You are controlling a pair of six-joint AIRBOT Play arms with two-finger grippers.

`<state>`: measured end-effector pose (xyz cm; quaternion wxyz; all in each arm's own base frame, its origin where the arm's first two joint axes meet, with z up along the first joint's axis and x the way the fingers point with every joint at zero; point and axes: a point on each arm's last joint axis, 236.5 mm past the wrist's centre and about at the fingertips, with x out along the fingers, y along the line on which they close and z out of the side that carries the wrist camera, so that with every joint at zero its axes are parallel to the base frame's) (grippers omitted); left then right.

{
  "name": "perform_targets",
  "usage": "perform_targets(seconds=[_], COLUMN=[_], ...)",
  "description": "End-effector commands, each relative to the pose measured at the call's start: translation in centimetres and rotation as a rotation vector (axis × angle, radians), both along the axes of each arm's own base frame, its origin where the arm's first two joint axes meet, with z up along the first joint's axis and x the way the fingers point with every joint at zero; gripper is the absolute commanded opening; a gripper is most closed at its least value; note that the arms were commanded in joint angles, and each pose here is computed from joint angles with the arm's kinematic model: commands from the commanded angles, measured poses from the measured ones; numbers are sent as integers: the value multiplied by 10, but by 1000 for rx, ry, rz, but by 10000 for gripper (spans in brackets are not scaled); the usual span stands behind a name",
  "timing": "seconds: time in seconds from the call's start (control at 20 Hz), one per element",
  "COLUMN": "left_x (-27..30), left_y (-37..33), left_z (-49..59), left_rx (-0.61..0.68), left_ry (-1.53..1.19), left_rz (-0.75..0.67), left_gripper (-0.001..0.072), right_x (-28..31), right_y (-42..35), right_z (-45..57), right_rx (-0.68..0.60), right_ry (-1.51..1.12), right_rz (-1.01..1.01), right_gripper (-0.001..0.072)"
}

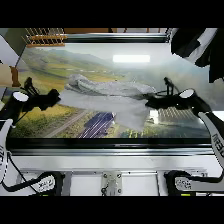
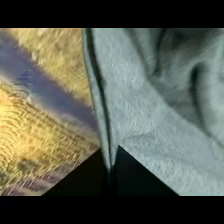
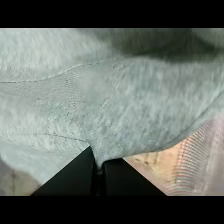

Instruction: Fold the clothes and pants, and hang the long-sleeved shirts on hangers.

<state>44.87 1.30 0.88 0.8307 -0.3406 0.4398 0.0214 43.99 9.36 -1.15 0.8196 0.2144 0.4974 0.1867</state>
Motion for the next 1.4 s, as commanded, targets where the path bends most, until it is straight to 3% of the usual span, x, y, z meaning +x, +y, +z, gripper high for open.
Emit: perform_targets(seconds=[0.0,0.15,0.35,0.55,0.75,0.85,1.0,1.35], left_x=[18,-24,-141,-248,-288,-273,-203,-16], left_y=[10,-3,-32,-58,-68,-66,-58,-37], left_z=[152,319,464,522,534,527,479,199], left_rx=[83,173,276,332,325,319,251,27], left_ry=[-330,-682,-1048,-1278,-1348,-1309,-1084,-242], left_rz=[12,5,5,16,20,12,-35,-186], left_gripper=[9,9,9,9,9,9,9,9], right_x=[18,-12,-107,-194,-224,-217,-178,-41], right_y=[-11,-10,-10,-9,-20,-19,-14,-1], right_z=[147,309,452,505,515,507,461,233], right_rx=[-102,-140,-170,-217,-163,-140,-86,-81], right_ry=[-334,-706,-1096,-1287,-1278,-1233,-1014,-244], right_rz=[35,9,-66,-96,-199,-198,-172,3], right_gripper=[18,19,18,19,18,18,18,18])
